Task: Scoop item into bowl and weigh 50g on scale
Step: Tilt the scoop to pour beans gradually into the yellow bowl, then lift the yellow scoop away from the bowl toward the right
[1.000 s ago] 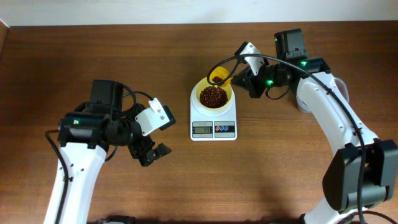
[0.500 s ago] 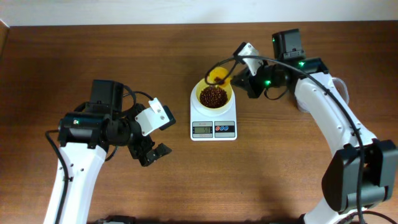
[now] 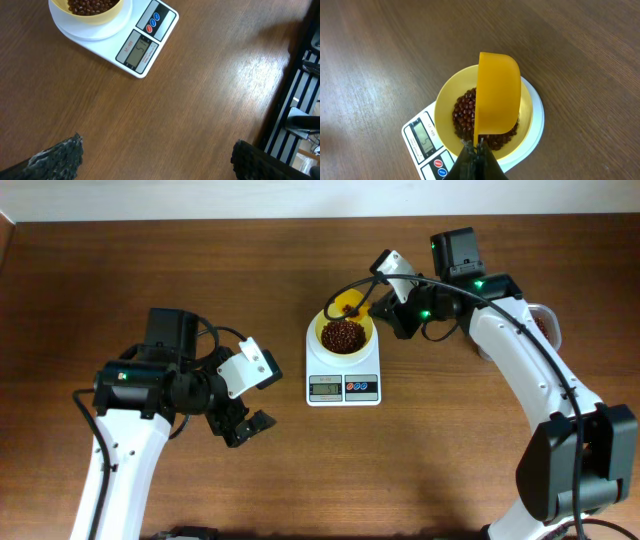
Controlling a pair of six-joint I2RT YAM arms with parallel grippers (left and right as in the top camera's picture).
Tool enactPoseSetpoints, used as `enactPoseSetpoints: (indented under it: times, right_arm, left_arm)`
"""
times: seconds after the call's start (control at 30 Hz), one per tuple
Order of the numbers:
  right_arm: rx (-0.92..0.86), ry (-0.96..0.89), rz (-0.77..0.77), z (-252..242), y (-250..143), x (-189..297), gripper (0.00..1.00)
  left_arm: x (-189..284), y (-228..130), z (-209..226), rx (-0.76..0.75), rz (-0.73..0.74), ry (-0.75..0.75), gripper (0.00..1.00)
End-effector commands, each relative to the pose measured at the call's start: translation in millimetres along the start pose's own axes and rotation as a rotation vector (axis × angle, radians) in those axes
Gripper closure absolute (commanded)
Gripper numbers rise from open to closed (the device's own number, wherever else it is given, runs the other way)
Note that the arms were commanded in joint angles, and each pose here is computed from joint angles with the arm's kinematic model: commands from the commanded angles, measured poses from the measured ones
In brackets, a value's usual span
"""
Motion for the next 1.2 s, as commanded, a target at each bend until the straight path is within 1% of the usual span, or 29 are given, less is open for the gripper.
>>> enactPoseSetpoints:
  times: [0.0, 0.27, 0.4, 0.63, 0.7, 0.83, 0.87, 0.9, 0.97, 1.0, 1.03, 1.1, 1.17]
  right_arm:
    - [0.033, 0.022, -0.062, 10.2, 15.9, 14.5, 0.96]
    - [-0.021, 0.047, -0.075, 10.8, 16.4, 15.7, 0.96]
    - [-0.101, 0.087, -0.131, 0.2, 15.6, 27.5, 0.96]
    - [-0.139, 0.106, -0.168, -11.7, 10.8, 39.7, 0.96]
    - [-0.262, 0.174, -0.204, -8.6, 16.9, 41.4, 0.96]
    - [-0.805, 0.238, -0.207, -17.9, 20.9, 49.2, 0.96]
    - [-0.886, 0.265, -0.212, -20.4, 21.1, 52.7, 0.96]
    - [-0.918, 0.281, -0.215, -21.3, 21.6, 54.5, 0.96]
    - [-1.076, 0.306, -0.207, -24.1, 21.7, 57.3, 0.96]
    - [-1.241, 0.325, -0.190, -26.0, 21.1, 58.9, 0.96]
    - [-1.366, 0.360, -0.171, -26.4, 21.1, 60.9, 0.96]
    - [-1.411, 0.400, -0.165, -26.5, 22.7, 63.3, 0.96]
    - [-1.376, 0.462, -0.175, -24.6, 29.3, 66.3, 0.96]
  left_arm:
    - [3.3, 4.2, -1.5, -0.027, -0.022, -0.002, 0.01]
    - [3.3, 4.2, -1.5, -0.027, -0.022, -0.002, 0.01]
    - [3.3, 4.2, -1.5, -0.027, -0.022, -0.002, 0.01]
    - [3.3, 4.2, -1.5, -0.027, -0.022, -0.002, 0.01]
    - [3.3, 4.2, -1.5, -0.027, -0.022, -0.002, 0.01]
    - [3.3, 4.2, -1.5, -0.027, -0.022, -0.002, 0.01]
    - [3.3, 4.2, -1.5, -0.027, -0.022, -0.002, 0.01]
    - [3.3, 4.2, -1.5, -0.027, -0.022, -0.002, 0.01]
    - [3.3, 4.2, -1.5, -0.027, -0.022, -0.002, 0.01]
    - [3.3, 4.2, -1.5, -0.027, -0.022, -0.002, 0.01]
    - [3.3, 4.2, -1.5, -0.027, -0.022, -0.002, 0.01]
    - [3.3, 4.2, -1.5, -0.027, -0.022, -0.002, 0.01]
    - [3.3, 4.2, -1.5, -0.027, -0.022, -0.002, 0.01]
Point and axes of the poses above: each gripper's point midway between its finger pads, its own x axis back along the fingers, its own z axis along the line the jaws close on, y = z × x, the point moved 9 cm from there along x, back along the fingers, and after that the axes turned 2 degrees about -x, right-handed, at the moved point
